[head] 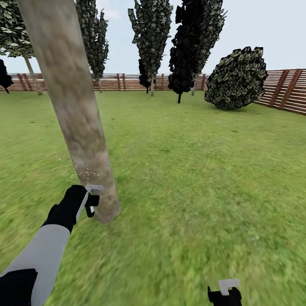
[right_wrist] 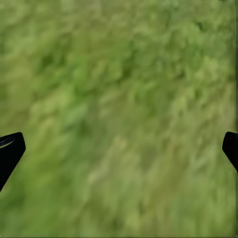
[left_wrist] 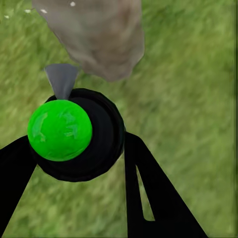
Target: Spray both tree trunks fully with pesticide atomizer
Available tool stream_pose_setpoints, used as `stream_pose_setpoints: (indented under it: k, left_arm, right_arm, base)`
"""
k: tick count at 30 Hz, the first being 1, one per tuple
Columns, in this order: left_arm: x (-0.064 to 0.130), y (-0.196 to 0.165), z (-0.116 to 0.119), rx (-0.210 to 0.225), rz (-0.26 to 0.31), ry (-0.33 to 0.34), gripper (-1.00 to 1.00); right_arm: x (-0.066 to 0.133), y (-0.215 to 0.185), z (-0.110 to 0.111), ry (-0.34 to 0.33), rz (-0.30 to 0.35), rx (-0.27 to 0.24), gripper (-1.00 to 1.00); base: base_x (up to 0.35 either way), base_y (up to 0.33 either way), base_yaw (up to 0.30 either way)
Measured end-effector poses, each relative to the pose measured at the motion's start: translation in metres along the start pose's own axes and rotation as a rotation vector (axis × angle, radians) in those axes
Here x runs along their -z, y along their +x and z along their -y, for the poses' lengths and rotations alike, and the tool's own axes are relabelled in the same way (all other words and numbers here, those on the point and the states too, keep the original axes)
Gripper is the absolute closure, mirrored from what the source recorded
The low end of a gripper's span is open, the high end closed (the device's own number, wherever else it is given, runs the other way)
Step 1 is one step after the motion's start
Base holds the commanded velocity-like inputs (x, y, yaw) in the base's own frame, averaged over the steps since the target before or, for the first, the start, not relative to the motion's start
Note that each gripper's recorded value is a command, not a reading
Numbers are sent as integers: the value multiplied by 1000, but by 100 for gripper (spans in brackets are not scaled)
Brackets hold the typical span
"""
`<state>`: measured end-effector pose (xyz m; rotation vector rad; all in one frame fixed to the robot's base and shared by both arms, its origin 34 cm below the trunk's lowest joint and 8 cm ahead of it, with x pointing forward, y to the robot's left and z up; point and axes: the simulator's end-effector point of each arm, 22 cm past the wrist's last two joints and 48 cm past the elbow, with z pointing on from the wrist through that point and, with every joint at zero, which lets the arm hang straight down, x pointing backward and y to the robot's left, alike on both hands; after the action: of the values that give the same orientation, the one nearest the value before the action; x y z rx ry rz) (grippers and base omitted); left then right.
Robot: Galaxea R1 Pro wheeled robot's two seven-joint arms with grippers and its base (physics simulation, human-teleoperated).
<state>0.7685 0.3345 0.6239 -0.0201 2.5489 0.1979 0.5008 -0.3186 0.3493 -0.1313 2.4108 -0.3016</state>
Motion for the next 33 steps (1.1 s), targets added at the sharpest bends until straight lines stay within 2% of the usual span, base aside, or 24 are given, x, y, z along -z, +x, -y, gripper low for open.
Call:
stream_pose_setpoints:
  k: [4, 11, 14, 16, 17, 20, 22, 25, 30, 31, 33]
  left_arm:
    - [0, 0, -2, 4, 1, -2, 100]
    - [-3, 7, -2, -2, -13, -5, 100]
    - [-5, 11, -12, 0, -21, -19, 100]
    - [-6, 16, -33, -1, -29, -53, 100]
    - [-8, 20, -37, 1, -34, -55, 100]
    - [-10, 24, -25, 3, -38, -32, 100]
    - [-10, 24, -6, -2, -37, -5, 100]
    - [-10, 24, -2, -9, -36, -6, 100]
    - [-12, 35, -44, 3, -53, -66, 100]
    - [-13, 36, -46, 4, -53, -66, 100]
    - [-15, 39, -1, 6, -55, 7, 100]
  right_arm:
    - [0, -1, -1, -1, 1, 0, -100]
    - [0, -1, -2, -3, 1, -1, -100]
    - [0, -1, -2, -3, 1, -1, -100]
    - [0, -1, -2, -3, 0, -1, -100]
    - [0, -1, -2, -3, 1, -1, -100]
    - [0, -1, -2, -3, 1, -1, -100]
    - [0, -1, -2, -2, 1, -1, -100]
    - [0, -1, -2, -3, 1, -1, -100]
    - [0, -1, -2, -3, 1, -1, -100]
    - [0, -1, -2, -3, 1, -1, -100]
    - [0, -1, -2, -2, 1, -1, -100]
  base:
    - [181, -240, 19]
    - [147, -246, 248]
    - [99, -260, 276]
    - [95, -262, 276]
    - [94, -263, 277]
    - [94, -263, 277]
    - [94, -263, 276]
    - [95, -263, 276]
    - [112, -263, 276]
    - [125, -263, 276]
    - [129, -263, 276]
